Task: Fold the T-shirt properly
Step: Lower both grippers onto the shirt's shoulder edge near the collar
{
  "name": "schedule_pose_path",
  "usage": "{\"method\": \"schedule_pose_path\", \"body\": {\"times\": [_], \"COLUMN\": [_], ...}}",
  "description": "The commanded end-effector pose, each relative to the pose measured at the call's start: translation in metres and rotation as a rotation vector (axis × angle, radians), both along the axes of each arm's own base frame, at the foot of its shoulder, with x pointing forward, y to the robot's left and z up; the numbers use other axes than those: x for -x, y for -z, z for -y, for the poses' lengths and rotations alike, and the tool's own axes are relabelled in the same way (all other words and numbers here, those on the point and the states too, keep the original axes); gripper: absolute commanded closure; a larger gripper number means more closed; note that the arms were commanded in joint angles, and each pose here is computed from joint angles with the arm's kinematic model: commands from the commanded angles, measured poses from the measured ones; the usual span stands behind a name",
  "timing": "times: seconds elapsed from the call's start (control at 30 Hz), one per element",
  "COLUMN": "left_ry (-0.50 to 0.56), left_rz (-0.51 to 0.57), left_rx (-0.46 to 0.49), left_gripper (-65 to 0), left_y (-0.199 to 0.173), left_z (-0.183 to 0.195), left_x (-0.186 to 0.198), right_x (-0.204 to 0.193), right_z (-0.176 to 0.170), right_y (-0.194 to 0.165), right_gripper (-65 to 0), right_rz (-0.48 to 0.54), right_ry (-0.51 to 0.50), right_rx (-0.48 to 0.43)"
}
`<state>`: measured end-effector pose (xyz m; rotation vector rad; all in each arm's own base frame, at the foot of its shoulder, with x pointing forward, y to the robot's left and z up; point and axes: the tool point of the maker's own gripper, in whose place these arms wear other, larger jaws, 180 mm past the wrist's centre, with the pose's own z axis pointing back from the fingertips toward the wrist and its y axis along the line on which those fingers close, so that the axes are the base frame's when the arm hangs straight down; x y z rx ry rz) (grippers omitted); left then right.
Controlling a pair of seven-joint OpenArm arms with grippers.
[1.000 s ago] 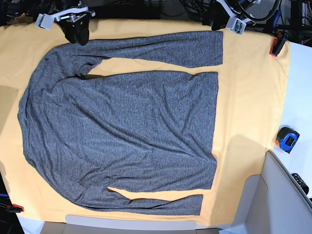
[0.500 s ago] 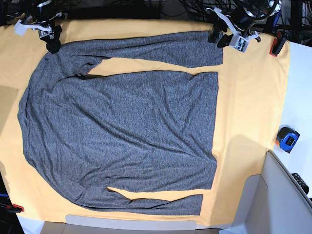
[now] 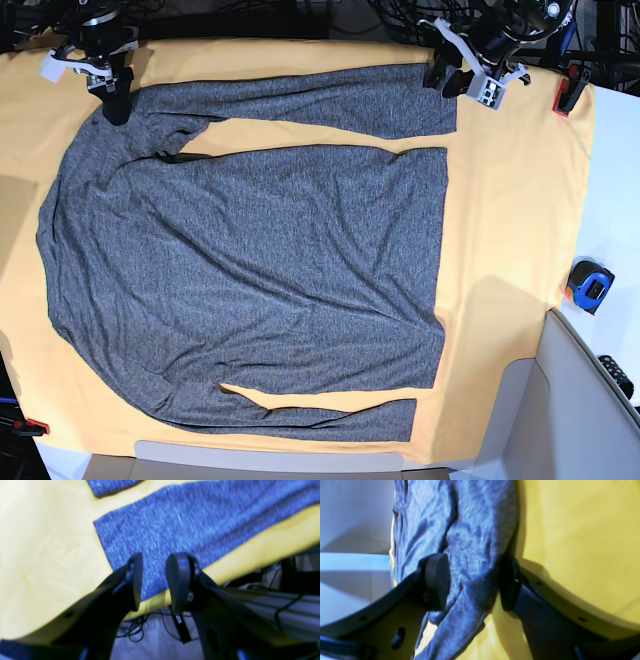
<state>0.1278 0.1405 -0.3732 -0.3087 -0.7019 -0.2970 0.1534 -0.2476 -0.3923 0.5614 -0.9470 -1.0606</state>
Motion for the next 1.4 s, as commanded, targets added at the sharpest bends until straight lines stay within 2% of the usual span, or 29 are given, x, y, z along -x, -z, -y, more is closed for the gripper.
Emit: {"method": "schedule_pose_path", "body": {"times": [0.0,0.03,0.2,0.33,0.43,0.53,0.63,0.77,0.87,1.03,1.37], "left_ry": [-0.012,-0.035,-0.122,-0.183,-0.217,-0.207,-0.215,-0.313,-0.351,-0.345,-0.207], "left_rz": [0.041,0.046,0.07,-0.011,-0.06,-0.113,-0.19,-0.318,-0.379,-0.401,-0.531], "left_rx": [0.006,0.008,0.028,0.133,0.211,0.271,0.298,0.33,0.34,0.343,0.407], "left_gripper": [-19.1,-19.1,-19.2,-19.5,-22.8,-25.5,-25.9,-25.7,-25.7,-25.7,-25.7], "left_y": [-0.009,-0.01,-0.015,-0.017,-0.024,-0.025,-0.011,0.019,0.035,0.038,0.055], "left_z": [-0.003,-0.006,-0.017,-0.019,-0.023,-0.031,-0.05,-0.084,-0.092,-0.088,-0.029], "left_x": [-0.008,-0.01,-0.018,-0.014,-0.023,-0.024,-0.02,-0.01,-0.001,0.004,0.026], "right_x": [0.01,0.011,0.007,0.005,0.005,0.005,0.005,0.005,0.004,0.004,0.004], "right_z": [-0.011,-0.013,-0.021,-0.02,-0.02,-0.02,-0.02,-0.019,-0.019,-0.019,-0.018], "right_y": [0.013,0.014,0.016,0.018,0.02,0.02,0.02,0.019,0.019,0.019,0.019], "right_gripper": [-30.0,-27.3,-0.7,0.0,0.0,0.0,0.0,0.0,0.0,0.0,0.0], "right_rz": [-0.081,-0.09,-0.101,-0.117,-0.125,-0.125,-0.124,-0.125,-0.124,-0.124,-0.124], "right_ry": [-0.055,-0.068,-0.115,-0.155,-0.167,-0.167,-0.168,-0.17,-0.171,-0.171,-0.174], "right_rx": [-0.021,-0.028,-0.036,0.028,0.052,0.055,0.057,0.059,0.062,0.062,0.065]}}
